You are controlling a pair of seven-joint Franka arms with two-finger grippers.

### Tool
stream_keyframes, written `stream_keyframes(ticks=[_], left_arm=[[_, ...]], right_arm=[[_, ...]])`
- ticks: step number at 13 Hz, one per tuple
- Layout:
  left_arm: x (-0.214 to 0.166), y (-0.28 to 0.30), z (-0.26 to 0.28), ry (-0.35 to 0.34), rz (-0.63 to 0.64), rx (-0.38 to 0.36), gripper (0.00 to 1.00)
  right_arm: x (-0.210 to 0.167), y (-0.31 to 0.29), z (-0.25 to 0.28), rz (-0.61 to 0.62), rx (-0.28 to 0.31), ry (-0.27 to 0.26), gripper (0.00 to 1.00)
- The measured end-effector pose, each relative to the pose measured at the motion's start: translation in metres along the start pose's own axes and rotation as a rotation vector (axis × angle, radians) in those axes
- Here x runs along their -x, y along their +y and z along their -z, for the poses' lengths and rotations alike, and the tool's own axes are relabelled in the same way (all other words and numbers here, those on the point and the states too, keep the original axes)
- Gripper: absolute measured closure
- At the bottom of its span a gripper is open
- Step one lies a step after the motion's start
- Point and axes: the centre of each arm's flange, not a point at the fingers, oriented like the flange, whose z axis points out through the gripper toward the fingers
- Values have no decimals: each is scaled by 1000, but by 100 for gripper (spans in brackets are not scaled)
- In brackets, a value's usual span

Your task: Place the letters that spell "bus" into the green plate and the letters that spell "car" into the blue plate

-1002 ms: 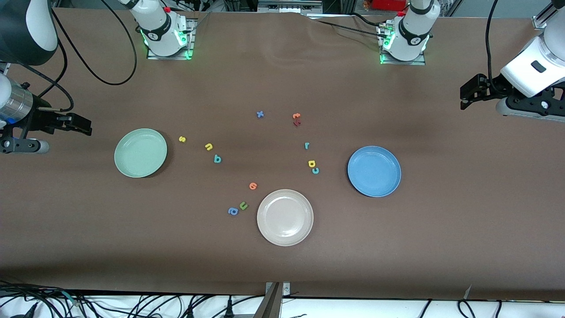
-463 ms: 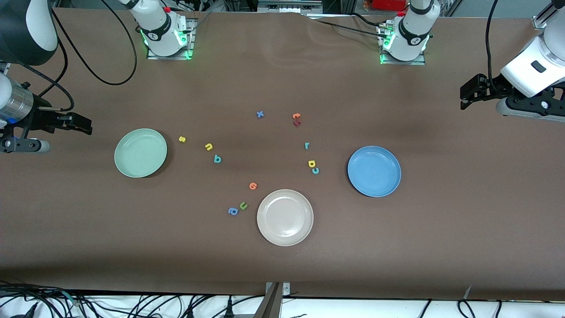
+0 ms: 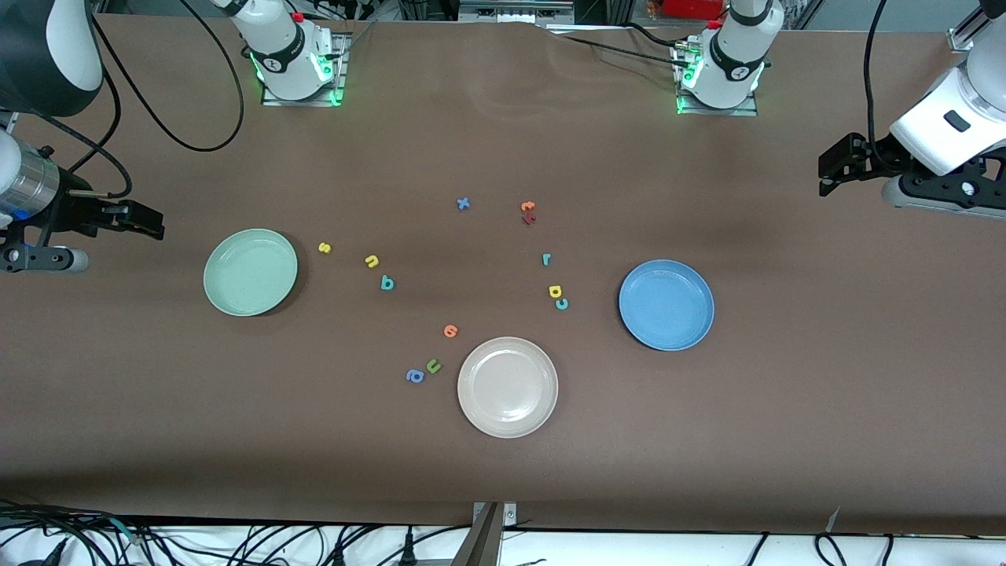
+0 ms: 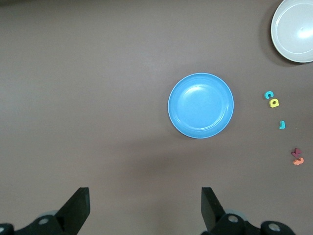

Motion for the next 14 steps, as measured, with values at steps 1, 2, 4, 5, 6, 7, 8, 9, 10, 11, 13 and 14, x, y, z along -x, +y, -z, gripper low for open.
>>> stream_keyframes(ticks=[1, 2, 4, 5, 6, 7, 8, 9, 10, 11, 13, 14], left_arm=[[0, 0, 0, 0, 0, 0, 0], [0, 0, 0, 0, 0, 0, 0], [0, 0, 0, 0, 0, 0, 0], [0, 0, 0, -1, 0, 0, 0], [0, 0, 0, -2, 1, 0, 0], [0, 0, 0, -3, 1, 0, 0], [0, -1, -1, -4, 1, 0, 0], [0, -1, -1, -4, 1, 0, 0], [0, -1, -1, -6, 1, 0, 0], [1, -1, -1, -8, 1, 0, 0], [1, 0, -1, -9, 1, 0, 0], [1, 0, -1, -10, 1, 0, 0]], right_arm=[[0, 0, 0, 0, 0, 0, 0], [0, 0, 0, 0, 0, 0, 0], [0, 0, 0, 0, 0, 0, 0], [0, 0, 0, 0, 0, 0, 0], [0, 0, 0, 0, 0, 0, 0], [0, 0, 0, 0, 0, 0, 0], [0, 0, 0, 0, 0, 0, 0], [0, 0, 0, 0, 0, 0, 0], [0, 0, 0, 0, 0, 0, 0], [0, 0, 0, 0, 0, 0, 0], [0, 0, 0, 0, 0, 0, 0], [0, 0, 0, 0, 0, 0, 0]])
